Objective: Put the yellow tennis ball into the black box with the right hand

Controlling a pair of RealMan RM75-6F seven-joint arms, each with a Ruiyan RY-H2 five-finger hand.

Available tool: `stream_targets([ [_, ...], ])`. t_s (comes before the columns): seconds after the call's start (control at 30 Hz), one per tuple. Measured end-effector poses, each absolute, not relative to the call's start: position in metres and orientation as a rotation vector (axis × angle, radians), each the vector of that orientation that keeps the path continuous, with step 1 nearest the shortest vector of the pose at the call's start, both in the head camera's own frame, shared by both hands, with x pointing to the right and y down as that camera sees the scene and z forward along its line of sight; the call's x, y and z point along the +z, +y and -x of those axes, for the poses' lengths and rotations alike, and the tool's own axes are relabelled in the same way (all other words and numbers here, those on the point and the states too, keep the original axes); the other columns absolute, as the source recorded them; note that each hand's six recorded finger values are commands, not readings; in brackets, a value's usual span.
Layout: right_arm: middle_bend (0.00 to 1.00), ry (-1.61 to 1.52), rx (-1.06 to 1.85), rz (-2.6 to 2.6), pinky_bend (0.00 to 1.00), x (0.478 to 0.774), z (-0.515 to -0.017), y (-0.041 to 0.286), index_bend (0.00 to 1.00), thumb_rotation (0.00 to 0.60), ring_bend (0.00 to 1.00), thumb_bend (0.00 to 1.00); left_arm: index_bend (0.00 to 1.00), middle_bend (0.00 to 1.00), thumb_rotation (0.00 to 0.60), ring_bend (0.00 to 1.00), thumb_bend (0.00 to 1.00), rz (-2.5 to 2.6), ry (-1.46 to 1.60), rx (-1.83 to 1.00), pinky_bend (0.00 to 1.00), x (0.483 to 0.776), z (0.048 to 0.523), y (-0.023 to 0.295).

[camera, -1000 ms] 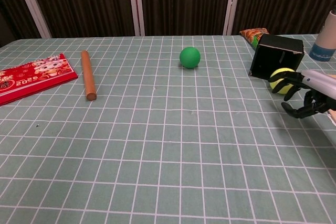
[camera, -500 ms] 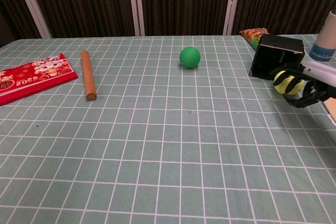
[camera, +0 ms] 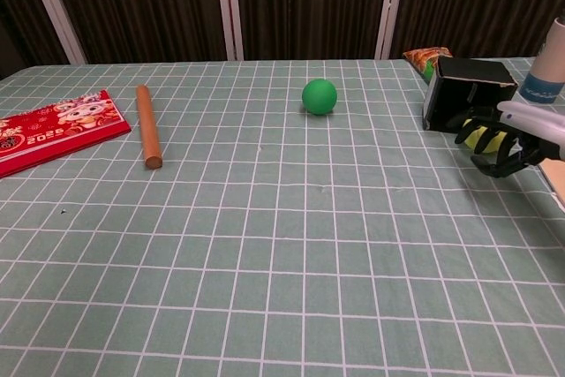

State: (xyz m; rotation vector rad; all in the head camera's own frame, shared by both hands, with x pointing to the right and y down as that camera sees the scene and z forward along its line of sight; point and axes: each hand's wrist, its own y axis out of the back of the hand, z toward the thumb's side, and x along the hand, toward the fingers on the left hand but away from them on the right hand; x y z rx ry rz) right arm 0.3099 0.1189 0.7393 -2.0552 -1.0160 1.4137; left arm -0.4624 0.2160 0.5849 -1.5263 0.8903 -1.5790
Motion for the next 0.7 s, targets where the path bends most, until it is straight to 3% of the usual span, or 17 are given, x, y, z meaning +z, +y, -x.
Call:
stream_targets([
  [0.7, 0.26, -0.739, 1.558, 1.894, 0.28, 0.751, -0.365, 0.117, 0.21, 0.6, 0.29, 0.55, 0.0, 0.0, 0.6, 0.0, 0.16, 1.527, 0.864, -1.601, 0.0, 0.594, 0.458, 0.21],
])
